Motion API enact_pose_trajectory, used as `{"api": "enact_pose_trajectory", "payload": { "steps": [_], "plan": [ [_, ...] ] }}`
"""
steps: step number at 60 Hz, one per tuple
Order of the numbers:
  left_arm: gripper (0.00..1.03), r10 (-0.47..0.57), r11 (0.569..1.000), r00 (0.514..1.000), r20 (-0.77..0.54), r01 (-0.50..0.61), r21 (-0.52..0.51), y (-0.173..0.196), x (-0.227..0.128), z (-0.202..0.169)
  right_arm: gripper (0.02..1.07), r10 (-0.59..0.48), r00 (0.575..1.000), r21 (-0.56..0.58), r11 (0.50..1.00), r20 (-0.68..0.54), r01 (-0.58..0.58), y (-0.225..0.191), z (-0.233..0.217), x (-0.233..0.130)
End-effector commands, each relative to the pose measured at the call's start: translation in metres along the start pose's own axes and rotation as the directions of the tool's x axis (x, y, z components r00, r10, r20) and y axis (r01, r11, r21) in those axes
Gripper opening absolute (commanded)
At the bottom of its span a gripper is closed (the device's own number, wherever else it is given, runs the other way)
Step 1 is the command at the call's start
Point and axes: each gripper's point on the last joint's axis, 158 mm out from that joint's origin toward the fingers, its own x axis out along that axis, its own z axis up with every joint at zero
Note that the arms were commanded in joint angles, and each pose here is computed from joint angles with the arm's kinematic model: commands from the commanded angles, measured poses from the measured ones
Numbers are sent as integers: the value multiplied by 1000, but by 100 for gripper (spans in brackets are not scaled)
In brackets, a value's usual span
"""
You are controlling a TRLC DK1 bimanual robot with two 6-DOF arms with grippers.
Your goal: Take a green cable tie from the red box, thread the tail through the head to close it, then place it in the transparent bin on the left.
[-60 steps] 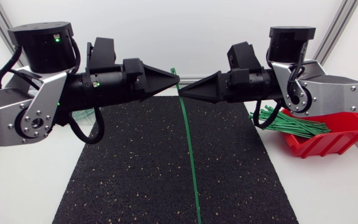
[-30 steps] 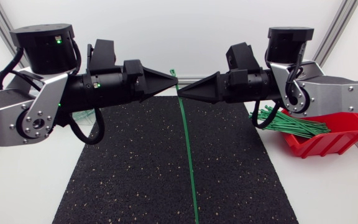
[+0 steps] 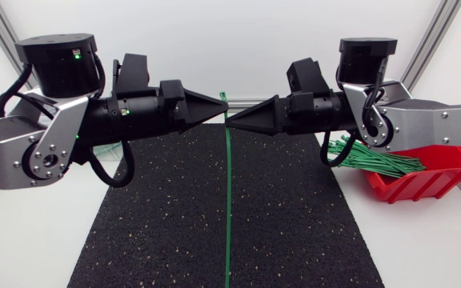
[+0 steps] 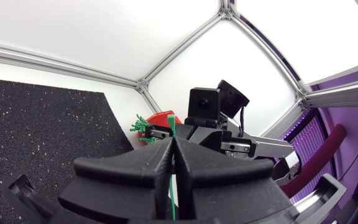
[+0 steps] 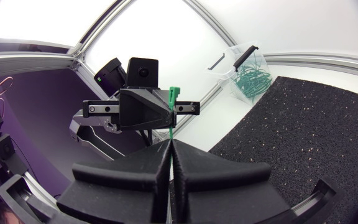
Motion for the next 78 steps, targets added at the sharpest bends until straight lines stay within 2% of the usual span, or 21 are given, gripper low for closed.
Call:
{"api": "enact_pose_trajectory", "payload": {
  "steps": [1,17,19,24,29,31,53,67,78],
  "plan": [
    [4,-22,1000,1000,-7,22,-19,-2,4,-3,8,18,999,57,998,-31,-16,-3,-13,10],
    [4,-27,1000,1000,1,27,-1,-4,3,-2,9,1,1000,44,999,-15,0,-4,-10,7],
    [4,-28,1000,1000,2,28,5,-4,2,-2,12,-2,1000,39,999,-11,2,-3,-9,6],
    [4,-32,999,999,4,32,27,-7,1,-2,29,-23,1000,24,999,10,23,-3,-4,2],
    [4,-36,998,999,-3,36,50,-8,2,-4,51,-35,999,20,999,22,34,-4,-1,-2],
    [4,-41,997,999,-4,42,58,-9,1,-3,54,-36,999,17,999,25,36,-4,0,-3],
    [4,-74,989,996,-44,79,126,-5,-4,-1,54,-77,996,-16,997,38,78,-8,7,-13],
    [4,-54,982,998,-32,59,179,2,-13,9,54,-177,984,-75,982,-24,175,-21,-5,-8],
    [4,-21,974,999,-43,31,226,5,-20,14,54,-303,948,-178,942,-97,283,-39,-21,-5]
  ]
}}
